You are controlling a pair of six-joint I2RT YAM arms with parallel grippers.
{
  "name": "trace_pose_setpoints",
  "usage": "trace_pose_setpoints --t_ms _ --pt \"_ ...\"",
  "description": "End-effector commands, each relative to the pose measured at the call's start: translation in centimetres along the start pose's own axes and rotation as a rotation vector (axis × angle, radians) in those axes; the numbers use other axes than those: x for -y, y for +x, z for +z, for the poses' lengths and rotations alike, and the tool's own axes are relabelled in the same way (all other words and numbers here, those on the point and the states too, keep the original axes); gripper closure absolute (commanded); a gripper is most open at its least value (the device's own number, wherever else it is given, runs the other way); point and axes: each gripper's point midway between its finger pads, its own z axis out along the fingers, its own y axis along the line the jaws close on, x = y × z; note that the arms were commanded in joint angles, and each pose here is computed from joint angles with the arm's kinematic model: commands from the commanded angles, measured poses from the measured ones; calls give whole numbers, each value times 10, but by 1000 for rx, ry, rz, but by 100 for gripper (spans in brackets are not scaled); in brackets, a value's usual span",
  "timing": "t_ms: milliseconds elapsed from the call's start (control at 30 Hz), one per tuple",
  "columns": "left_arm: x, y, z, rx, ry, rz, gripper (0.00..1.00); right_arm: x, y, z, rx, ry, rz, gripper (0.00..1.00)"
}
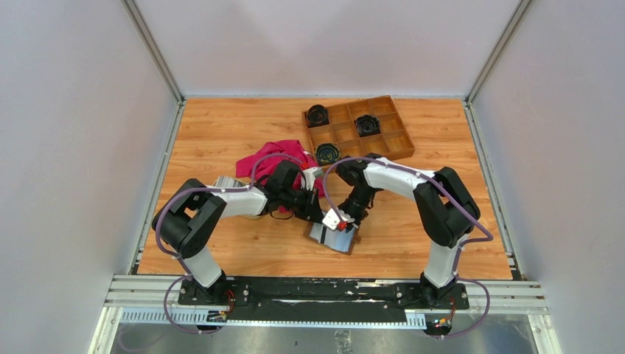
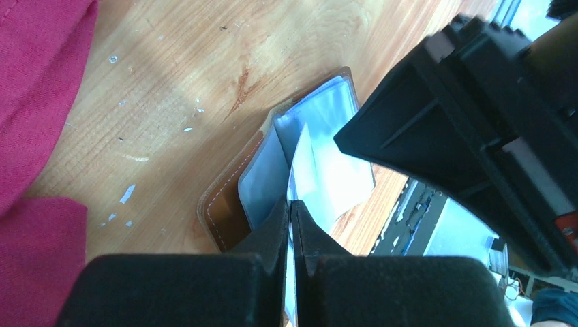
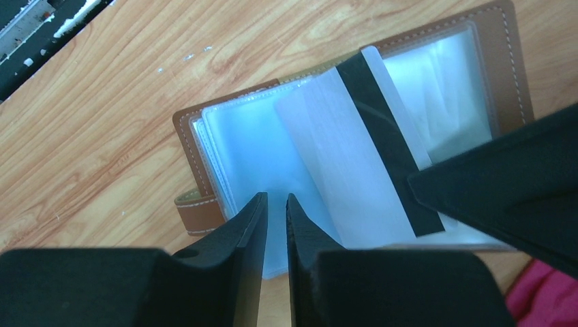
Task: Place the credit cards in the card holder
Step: Insert the credit card into the card holder.
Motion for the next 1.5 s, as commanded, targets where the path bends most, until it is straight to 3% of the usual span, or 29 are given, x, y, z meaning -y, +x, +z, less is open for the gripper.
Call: trace_pose_setpoints --t_ms 0,267,600,1467 --pt "-2 11 5 -32 2 -10 100 -3 2 -18 3 41 29 79" --pt "-5 14 3 -61 -25 -27 100 -6 19 -15 -9 24 78 80" --pt "-17 28 -4 -179 -123 -47 100 -8 21 -2 -8 -18 85 82" --pt "-10 31 8 -305 -102 -102 100 -1 13 0 -9 3 51 83"
